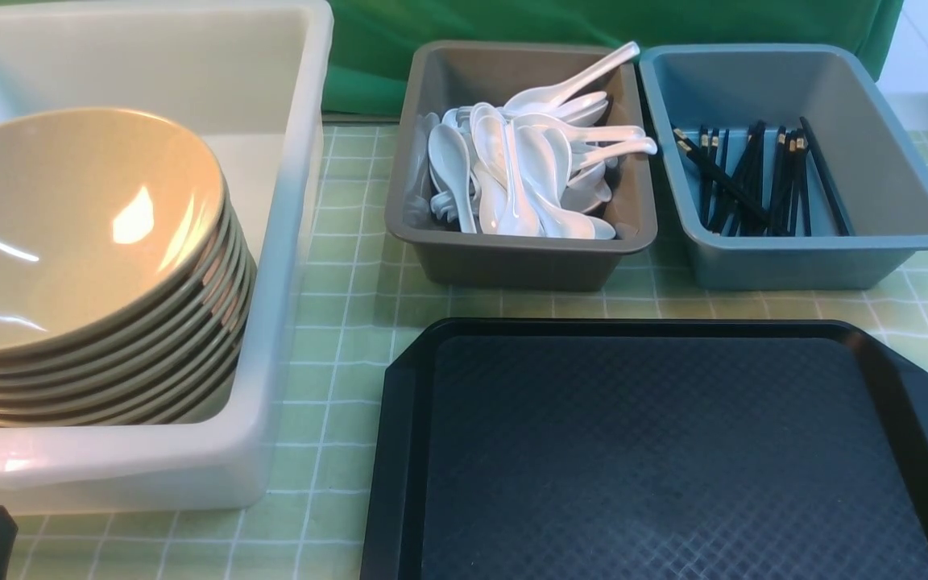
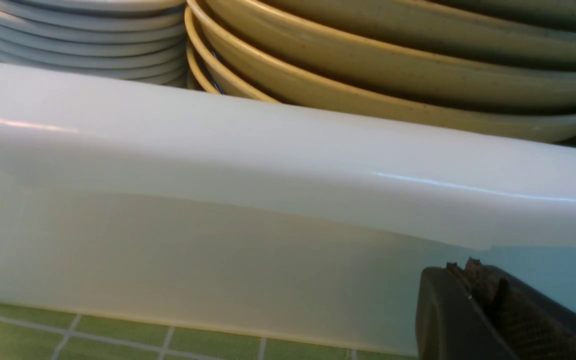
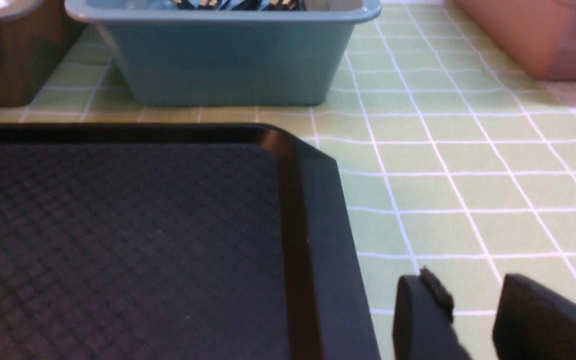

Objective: On green table put chopsticks spoon bowls plates into blue grey white boxes.

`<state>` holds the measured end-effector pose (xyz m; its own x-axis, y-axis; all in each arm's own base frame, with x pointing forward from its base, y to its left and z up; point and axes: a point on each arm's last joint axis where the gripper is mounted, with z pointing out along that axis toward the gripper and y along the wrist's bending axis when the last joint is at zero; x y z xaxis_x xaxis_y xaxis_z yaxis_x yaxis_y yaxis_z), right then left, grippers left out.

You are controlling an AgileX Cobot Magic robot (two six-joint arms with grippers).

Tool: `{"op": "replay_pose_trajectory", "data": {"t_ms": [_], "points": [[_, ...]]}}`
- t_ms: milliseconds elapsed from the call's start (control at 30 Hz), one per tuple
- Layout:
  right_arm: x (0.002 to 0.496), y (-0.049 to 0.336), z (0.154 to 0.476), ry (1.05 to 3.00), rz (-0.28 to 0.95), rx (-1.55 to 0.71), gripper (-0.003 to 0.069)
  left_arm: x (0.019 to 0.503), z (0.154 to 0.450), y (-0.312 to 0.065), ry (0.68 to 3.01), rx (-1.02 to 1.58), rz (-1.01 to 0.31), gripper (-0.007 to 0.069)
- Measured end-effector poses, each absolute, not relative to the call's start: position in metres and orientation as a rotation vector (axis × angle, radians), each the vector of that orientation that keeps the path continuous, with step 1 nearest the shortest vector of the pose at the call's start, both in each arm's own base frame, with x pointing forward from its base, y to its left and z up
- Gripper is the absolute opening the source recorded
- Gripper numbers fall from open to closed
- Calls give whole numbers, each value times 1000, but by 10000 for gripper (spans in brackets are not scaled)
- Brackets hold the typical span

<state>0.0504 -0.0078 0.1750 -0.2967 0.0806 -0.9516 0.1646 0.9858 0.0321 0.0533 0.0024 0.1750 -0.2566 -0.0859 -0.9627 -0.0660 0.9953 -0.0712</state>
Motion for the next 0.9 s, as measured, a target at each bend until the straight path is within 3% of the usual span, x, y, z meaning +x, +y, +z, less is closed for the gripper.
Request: {"op": "replay_pose_trajectory", "data": {"t_ms": [900], "points": [[51,-8,175,1870,-83,177,236,54,176,-1,1819,-44,-70,-1]]}}
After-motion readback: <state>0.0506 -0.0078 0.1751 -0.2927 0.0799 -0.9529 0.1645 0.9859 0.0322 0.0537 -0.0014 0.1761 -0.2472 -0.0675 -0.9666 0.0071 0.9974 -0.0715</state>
